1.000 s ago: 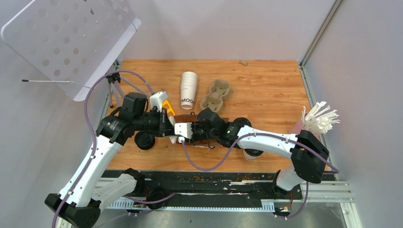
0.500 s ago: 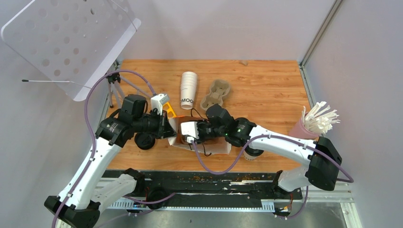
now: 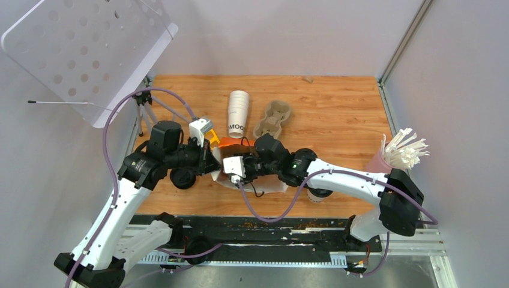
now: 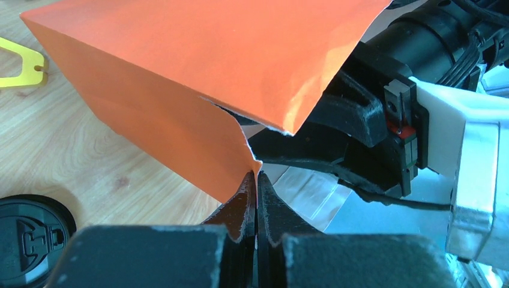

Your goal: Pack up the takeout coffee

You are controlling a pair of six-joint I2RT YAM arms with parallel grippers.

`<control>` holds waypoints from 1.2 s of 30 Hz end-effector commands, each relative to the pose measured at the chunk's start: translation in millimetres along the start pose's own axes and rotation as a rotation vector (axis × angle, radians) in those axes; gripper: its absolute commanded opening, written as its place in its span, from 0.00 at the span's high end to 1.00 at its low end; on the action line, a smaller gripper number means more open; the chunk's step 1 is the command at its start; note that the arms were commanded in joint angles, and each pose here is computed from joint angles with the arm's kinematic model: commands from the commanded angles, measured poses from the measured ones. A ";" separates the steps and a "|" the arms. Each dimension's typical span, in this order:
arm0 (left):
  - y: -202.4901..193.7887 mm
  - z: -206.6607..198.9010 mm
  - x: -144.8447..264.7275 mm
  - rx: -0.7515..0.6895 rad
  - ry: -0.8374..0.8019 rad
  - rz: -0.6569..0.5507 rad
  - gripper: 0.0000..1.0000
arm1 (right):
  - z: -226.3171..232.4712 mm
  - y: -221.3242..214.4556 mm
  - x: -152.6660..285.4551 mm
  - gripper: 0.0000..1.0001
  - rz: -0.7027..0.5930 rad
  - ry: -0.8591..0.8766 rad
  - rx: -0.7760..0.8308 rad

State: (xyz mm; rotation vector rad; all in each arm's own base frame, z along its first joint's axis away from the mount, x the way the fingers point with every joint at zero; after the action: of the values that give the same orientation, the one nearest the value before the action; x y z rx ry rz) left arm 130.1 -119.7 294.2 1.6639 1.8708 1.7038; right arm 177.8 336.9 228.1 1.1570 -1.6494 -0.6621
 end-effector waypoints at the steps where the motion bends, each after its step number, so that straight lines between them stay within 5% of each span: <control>1: 6.5 -0.1 -1.8 -0.058 -0.015 -0.056 1.00 | -7.9 11.0 -11.4 0.55 -0.080 -0.032 0.059; 19: 4.4 -0.1 -5.4 -0.020 -0.031 -0.019 1.00 | -15.8 -19.5 -41.4 0.68 0.017 -0.161 -0.010; 36: 1.4 2.3 -4.7 -0.023 -0.010 0.009 1.00 | -9.2 -51.4 -29.9 0.71 0.200 -0.261 -0.116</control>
State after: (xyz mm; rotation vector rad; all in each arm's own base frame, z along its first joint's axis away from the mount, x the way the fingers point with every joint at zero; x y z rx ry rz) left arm 138.6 -119.7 281.9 1.6895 1.8969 1.7534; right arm 203.8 365.1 190.3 1.0073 -1.8371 -0.7759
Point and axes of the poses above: each gripper's point midway between its finger pads, its own x axis back along the fingers, its own z axis along the line the jaws close on, y = z × x, the point moved 8 cm from there along x, back along the fingers, and after that the axes turned 6 degrees about -x, right-handed, at the moved point
